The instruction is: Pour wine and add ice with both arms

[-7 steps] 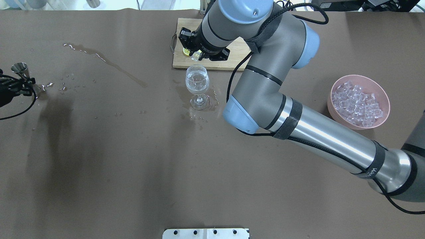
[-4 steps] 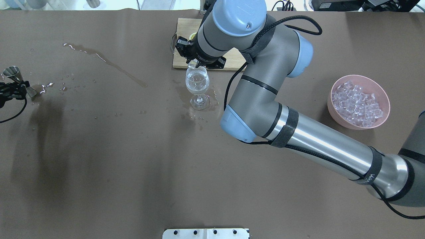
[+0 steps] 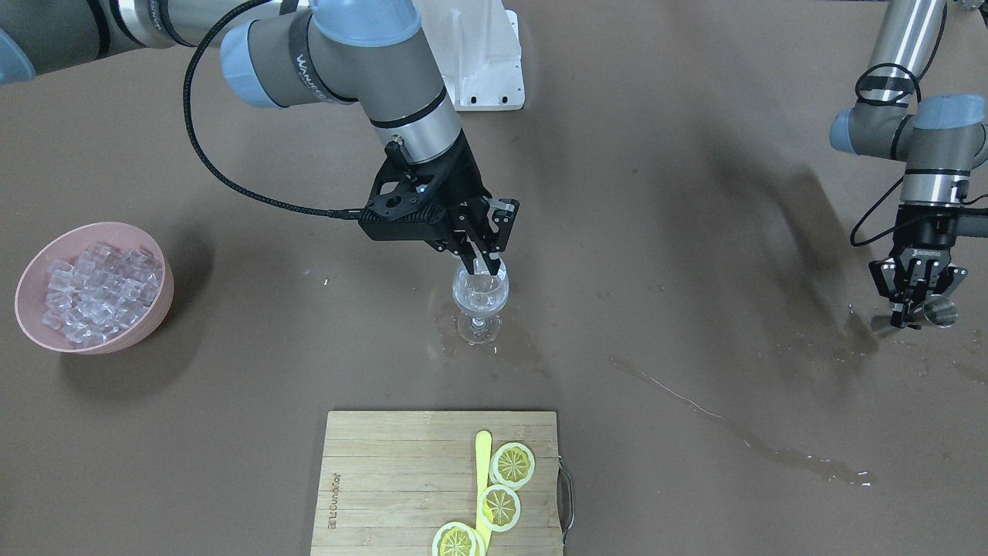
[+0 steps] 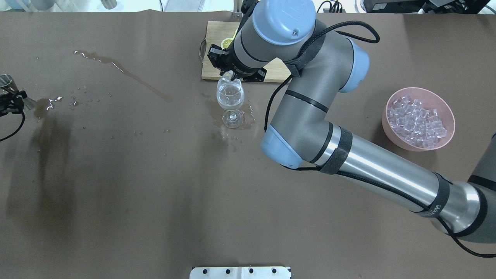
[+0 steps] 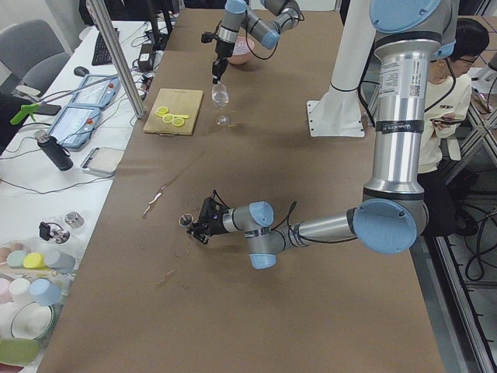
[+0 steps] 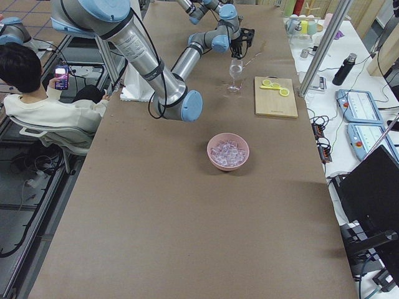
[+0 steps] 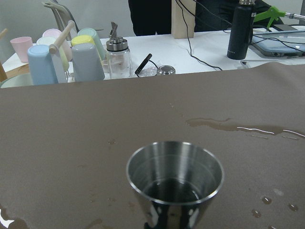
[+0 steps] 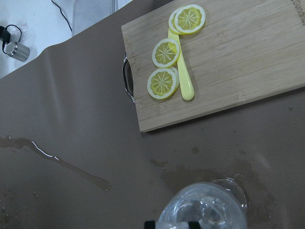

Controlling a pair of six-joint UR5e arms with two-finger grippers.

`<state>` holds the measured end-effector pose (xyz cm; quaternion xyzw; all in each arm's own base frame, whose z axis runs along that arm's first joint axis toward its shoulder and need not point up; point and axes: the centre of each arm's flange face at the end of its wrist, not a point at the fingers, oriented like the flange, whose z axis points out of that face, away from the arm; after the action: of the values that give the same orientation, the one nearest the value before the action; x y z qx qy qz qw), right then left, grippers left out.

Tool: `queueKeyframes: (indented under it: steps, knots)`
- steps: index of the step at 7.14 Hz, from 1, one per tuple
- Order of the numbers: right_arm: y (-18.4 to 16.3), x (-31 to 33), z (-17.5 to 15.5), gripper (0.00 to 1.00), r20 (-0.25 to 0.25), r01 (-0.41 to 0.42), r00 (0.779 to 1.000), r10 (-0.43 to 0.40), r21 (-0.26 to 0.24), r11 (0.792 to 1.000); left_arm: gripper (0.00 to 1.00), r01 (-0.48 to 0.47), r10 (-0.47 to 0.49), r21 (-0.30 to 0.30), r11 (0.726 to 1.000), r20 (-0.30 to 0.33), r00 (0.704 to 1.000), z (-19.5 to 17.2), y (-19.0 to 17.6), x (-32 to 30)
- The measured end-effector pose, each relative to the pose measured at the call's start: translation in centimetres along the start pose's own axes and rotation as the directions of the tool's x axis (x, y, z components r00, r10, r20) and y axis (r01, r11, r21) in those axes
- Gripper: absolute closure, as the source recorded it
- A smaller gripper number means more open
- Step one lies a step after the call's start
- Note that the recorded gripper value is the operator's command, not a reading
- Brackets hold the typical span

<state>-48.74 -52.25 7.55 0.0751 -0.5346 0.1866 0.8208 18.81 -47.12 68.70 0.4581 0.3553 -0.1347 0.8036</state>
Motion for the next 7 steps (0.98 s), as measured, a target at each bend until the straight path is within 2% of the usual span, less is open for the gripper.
queueKeyframes:
  steps: [5, 7]
  knots:
    - [-0.2, 0.7, -0.2, 1.00, -0.009, 0.000, 1.000, 0.000, 0.001, 1.000, 1.00, -0.005, 0.005, 0.010, 1.000, 0.040, 0.999, -0.1, 1.5, -2.2]
    - [-0.2, 1.1, -0.5, 0.96, -0.025, -0.006, 1.000, 0.006, 0.001, 1.000, 1.00, -0.008, 0.008, 0.004, 1.000, 0.052, 0.999, -0.2, 1.9, -2.8]
